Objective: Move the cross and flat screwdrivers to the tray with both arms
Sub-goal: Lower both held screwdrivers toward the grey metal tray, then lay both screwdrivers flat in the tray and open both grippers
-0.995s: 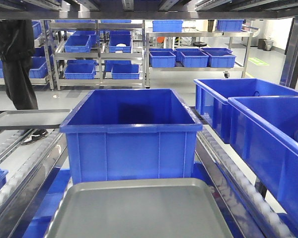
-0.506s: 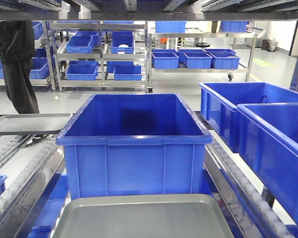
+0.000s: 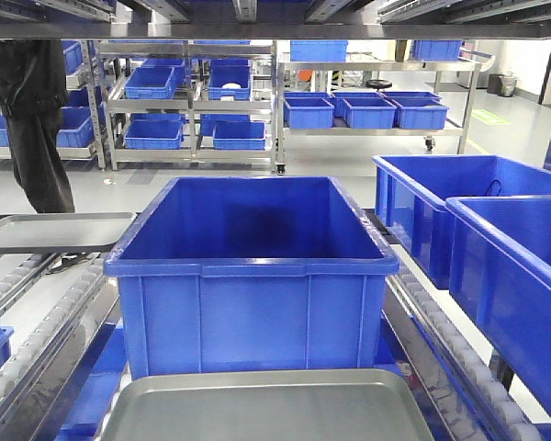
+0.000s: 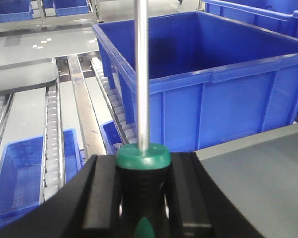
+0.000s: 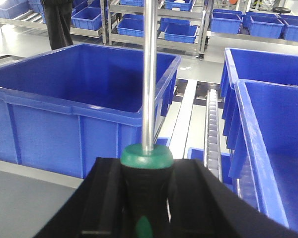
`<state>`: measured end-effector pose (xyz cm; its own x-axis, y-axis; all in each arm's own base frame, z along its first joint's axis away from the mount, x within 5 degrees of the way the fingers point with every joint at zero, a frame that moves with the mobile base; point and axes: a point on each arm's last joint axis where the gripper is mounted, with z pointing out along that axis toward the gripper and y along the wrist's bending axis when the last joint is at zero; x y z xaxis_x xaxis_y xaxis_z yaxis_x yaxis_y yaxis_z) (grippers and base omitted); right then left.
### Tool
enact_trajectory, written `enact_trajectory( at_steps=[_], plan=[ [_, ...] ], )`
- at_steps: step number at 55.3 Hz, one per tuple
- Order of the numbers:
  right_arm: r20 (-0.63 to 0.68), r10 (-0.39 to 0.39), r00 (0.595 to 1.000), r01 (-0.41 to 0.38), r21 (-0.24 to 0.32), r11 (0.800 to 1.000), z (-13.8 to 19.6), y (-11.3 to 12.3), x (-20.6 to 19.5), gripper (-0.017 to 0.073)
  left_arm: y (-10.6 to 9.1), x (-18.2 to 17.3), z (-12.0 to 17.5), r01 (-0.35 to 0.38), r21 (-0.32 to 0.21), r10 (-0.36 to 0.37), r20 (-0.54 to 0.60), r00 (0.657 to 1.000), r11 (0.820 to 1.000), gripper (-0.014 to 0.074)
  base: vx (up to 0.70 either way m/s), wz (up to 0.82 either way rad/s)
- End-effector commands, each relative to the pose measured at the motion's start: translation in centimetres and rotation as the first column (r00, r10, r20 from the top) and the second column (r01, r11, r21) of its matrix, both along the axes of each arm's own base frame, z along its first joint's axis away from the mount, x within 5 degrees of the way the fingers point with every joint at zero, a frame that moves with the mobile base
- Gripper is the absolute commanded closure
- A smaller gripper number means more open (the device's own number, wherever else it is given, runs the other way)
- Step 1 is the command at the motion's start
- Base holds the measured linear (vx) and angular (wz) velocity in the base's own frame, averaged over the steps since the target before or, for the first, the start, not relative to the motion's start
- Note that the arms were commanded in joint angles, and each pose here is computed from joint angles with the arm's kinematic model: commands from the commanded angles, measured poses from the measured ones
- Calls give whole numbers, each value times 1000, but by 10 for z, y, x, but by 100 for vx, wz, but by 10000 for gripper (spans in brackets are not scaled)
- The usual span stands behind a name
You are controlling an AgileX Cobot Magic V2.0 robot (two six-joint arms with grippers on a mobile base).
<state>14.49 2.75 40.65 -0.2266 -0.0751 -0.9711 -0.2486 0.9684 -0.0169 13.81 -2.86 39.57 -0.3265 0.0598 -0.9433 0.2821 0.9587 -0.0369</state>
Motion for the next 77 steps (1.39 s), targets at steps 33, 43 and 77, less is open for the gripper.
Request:
enact_trajectory(
  at_steps=[33, 43, 77],
  plan=[
    [119, -17, 993, 9, 65, 998, 19, 0, -2, 567, -3, 1, 23, -2, -173, 26, 133, 991, 985, 596, 0, 0],
    [-66, 85, 994, -76, 124, 989, 0, 12, 16, 567, -17, 16, 15, 100, -298, -92, 39, 995, 949, 594, 0, 0],
    [-390, 406, 826, -259, 377, 889, -66, 64, 87, 534, -69, 96, -51, 289, -557, -490, -252, 835, 779, 352, 0, 0]
  ],
)
